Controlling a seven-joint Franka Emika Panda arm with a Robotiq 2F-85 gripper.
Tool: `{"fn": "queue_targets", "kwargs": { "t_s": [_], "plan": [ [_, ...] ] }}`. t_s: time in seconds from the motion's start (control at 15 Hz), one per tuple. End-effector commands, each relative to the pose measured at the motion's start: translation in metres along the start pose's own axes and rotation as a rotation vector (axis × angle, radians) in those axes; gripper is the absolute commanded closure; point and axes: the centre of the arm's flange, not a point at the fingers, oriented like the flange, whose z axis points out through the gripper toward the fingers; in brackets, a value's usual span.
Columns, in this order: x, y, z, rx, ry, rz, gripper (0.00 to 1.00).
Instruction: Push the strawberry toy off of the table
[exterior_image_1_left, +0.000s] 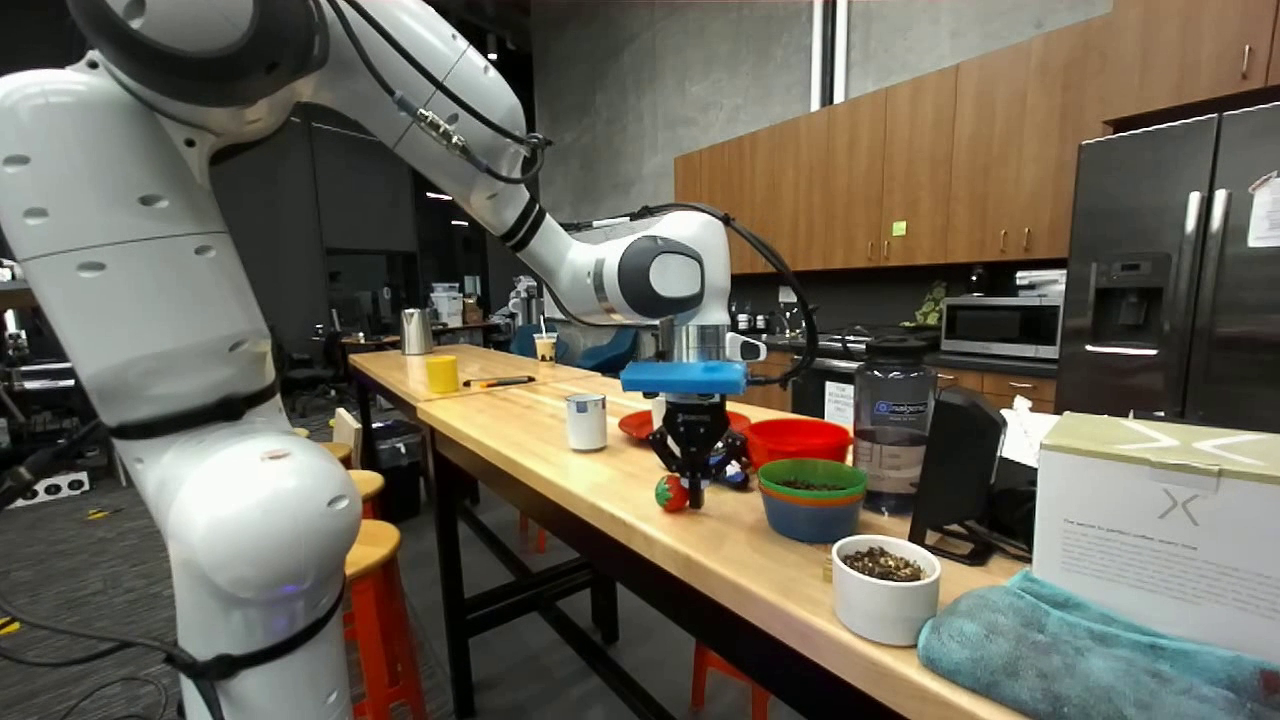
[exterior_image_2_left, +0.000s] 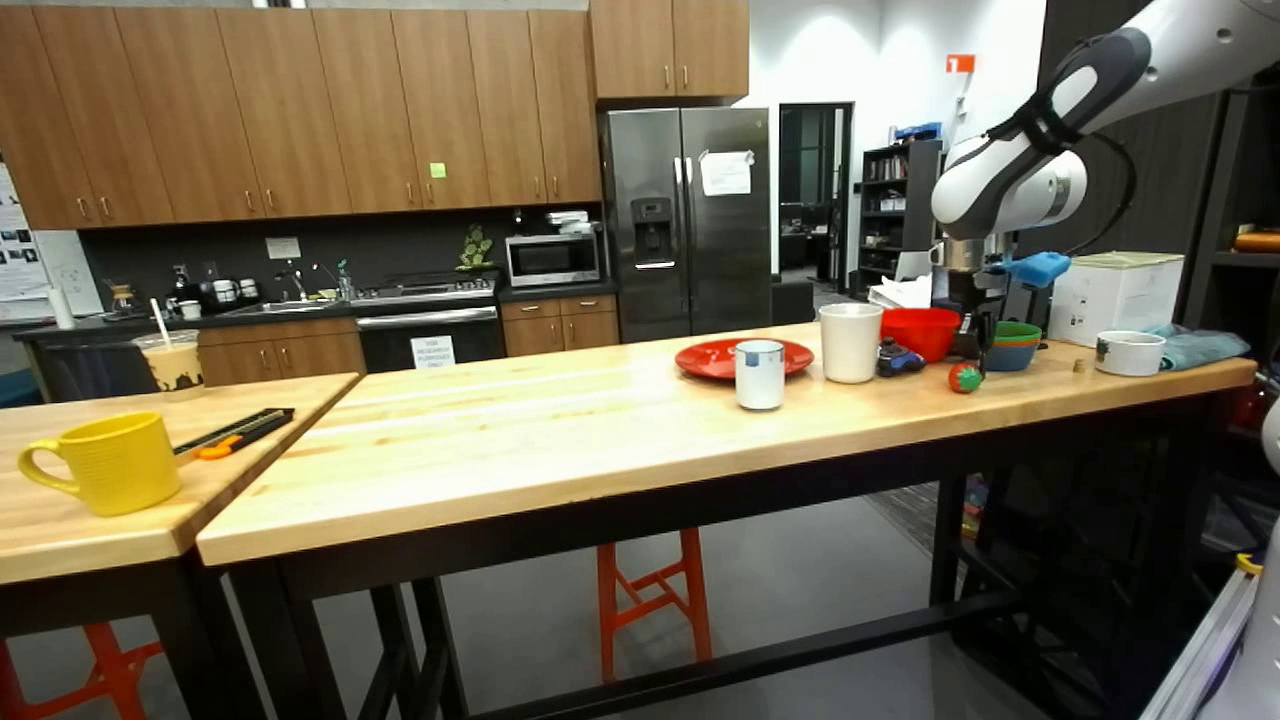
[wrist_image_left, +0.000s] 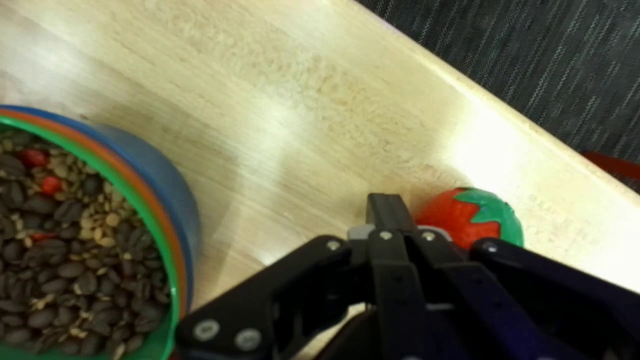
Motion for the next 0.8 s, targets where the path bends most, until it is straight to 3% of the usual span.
{"fn": "queue_targets", "kwargs": {
  "t_s": [0.0, 0.73],
  "plan": [
    [-0.0036, -0.0051, 0.0002, 0.021, 0.003, -0.019, 1.0],
    [-0.0006, -0.0092, 0.0001, 0.035, 0.0, -0.018, 1.0]
  ]
}}
